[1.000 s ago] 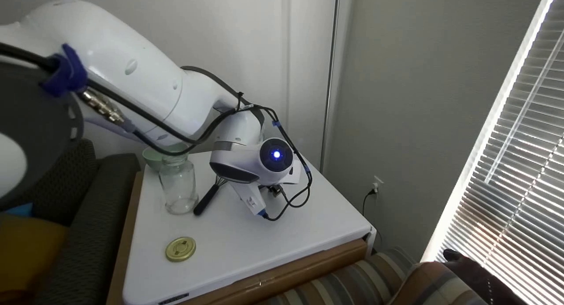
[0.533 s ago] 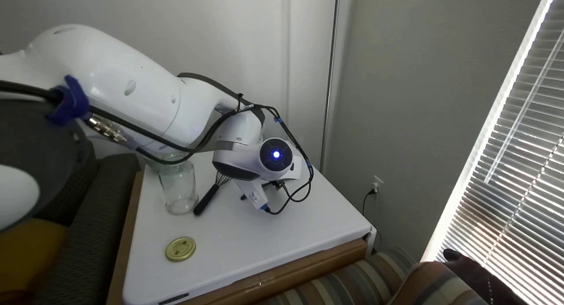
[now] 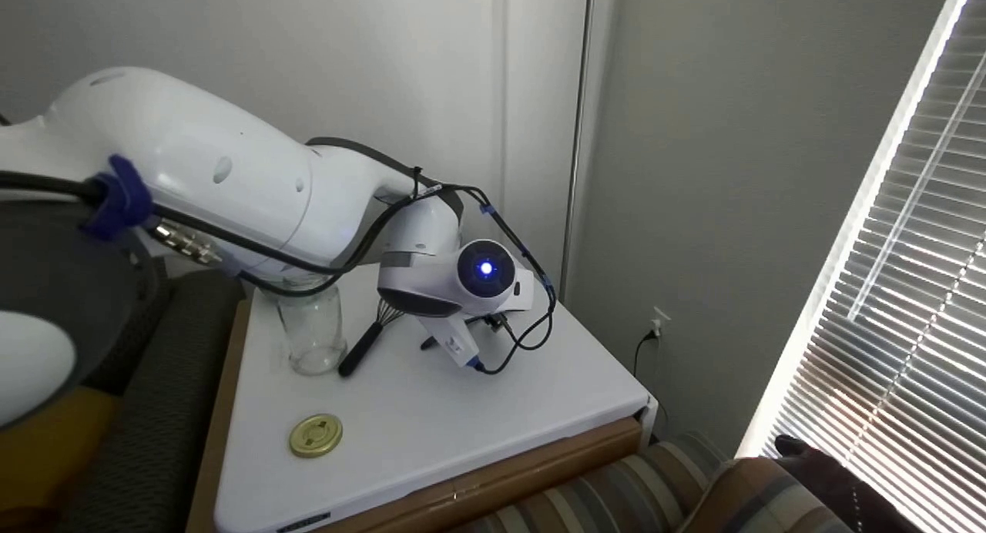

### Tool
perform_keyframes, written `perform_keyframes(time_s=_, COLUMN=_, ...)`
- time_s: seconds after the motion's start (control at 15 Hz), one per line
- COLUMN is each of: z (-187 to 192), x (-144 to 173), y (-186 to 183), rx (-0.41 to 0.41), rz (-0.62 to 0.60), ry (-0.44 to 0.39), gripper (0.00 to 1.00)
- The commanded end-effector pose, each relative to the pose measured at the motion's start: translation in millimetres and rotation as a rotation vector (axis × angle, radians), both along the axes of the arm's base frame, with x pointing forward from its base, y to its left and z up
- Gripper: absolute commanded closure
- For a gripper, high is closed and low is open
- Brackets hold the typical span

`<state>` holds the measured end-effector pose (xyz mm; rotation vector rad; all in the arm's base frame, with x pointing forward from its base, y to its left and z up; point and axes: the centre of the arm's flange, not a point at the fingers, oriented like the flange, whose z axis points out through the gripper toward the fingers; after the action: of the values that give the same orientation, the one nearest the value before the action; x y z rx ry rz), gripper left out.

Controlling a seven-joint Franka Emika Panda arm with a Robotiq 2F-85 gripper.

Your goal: Get the black spoon and put it in the colourless glass

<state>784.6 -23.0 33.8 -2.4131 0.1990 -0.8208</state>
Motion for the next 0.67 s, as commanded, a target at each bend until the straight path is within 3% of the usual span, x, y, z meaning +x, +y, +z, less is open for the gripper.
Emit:
perform_keyframes(time_s=0.0, z=-16, x=8, y=-4, rx=-0.064, rz=0.008, ry=0.011, gripper=0.0)
perform_keyframes(time_s=0.27, z=-20, x=10, y=4, rx=-0.088, rz=0.024, ry=0.015, gripper=0.01)
perform_keyframes(time_s=0.53, z=-22, x=11, y=10, rx=-0.126, rz=0.044, ry=0.023, gripper=0.36)
perform_keyframes(time_s=0.6, z=-23, x=11, y=10, rx=-0.138, rz=0.048, ry=0.026, gripper=0.41)
